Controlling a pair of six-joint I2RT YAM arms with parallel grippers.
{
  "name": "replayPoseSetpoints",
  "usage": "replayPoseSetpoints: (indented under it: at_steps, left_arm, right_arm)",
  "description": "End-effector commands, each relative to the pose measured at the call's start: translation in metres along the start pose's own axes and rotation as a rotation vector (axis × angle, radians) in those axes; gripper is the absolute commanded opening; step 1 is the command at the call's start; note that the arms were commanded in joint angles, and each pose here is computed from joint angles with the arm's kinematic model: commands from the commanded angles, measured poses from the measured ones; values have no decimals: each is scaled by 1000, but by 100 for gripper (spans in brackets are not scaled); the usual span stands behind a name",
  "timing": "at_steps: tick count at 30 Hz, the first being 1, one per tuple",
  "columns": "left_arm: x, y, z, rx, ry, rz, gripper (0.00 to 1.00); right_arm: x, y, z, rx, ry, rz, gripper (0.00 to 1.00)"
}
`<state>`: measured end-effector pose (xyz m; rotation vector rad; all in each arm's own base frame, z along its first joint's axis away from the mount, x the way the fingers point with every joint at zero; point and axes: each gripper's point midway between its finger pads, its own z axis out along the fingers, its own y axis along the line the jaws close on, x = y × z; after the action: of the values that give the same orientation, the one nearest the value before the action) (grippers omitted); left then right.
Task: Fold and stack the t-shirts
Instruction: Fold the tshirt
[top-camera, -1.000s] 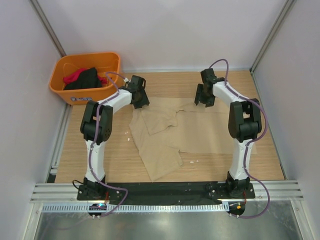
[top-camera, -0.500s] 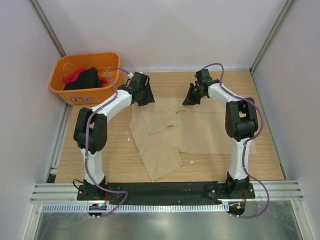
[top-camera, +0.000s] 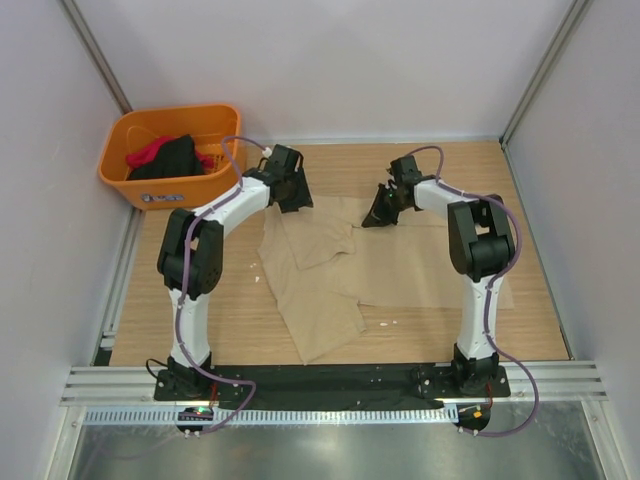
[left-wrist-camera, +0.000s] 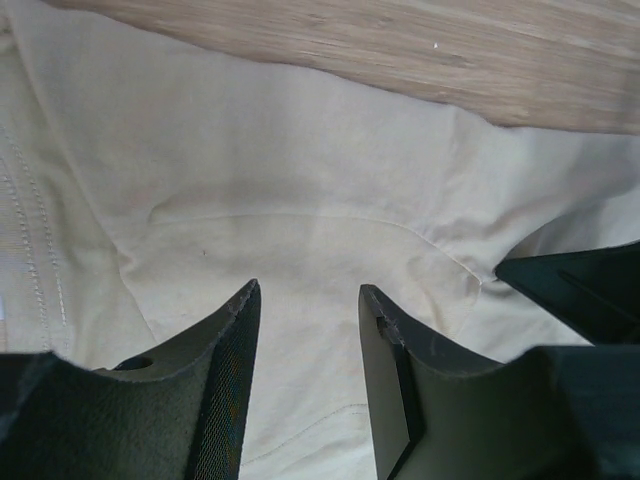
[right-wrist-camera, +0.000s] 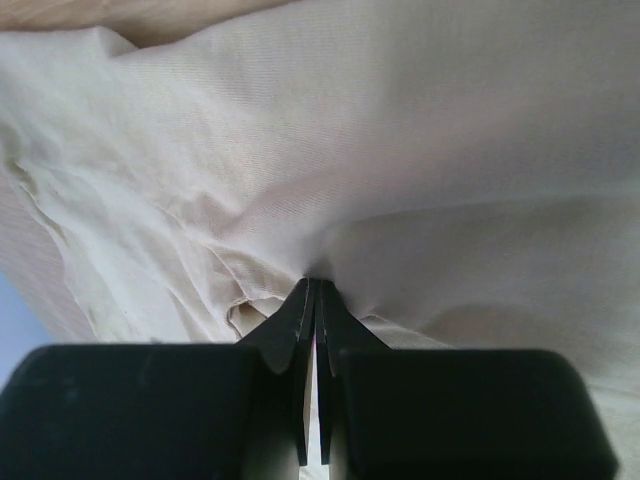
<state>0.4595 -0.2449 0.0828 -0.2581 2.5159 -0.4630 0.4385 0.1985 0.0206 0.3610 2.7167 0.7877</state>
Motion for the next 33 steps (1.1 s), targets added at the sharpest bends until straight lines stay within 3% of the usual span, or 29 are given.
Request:
replayPoseSetpoints:
  at_steps: [1,7,10,16,18,23,33]
  left_arm:
    - [-19,-12,-7,37,-40,27,46]
    - [-24,-10,-2,36,-45,28,47]
    - [-30,-9,0,27,-56,26,48]
    - [-31,4,11,-39,-66,29,48]
    - [-27,9,16,-59,-54,28,48]
    - [-14,26,34,-130,-16,-1,49]
    - [-14,75,60,-235,51,-100,49]
  right_arm:
    - [18,-16,-9,71,27,-32,7]
    - [2,-8,-31,95,-13,-92,9]
    - [-17,1,-42,117,-45,-113,29]
    - [-67,6,-72,238,-137,-122,55]
    - [-85,-2,-87,324,-197,-133,57]
    - [-90,-53,-98,502,-190,-124,62]
    - [-89,-121,-81,578,-231,-95,63]
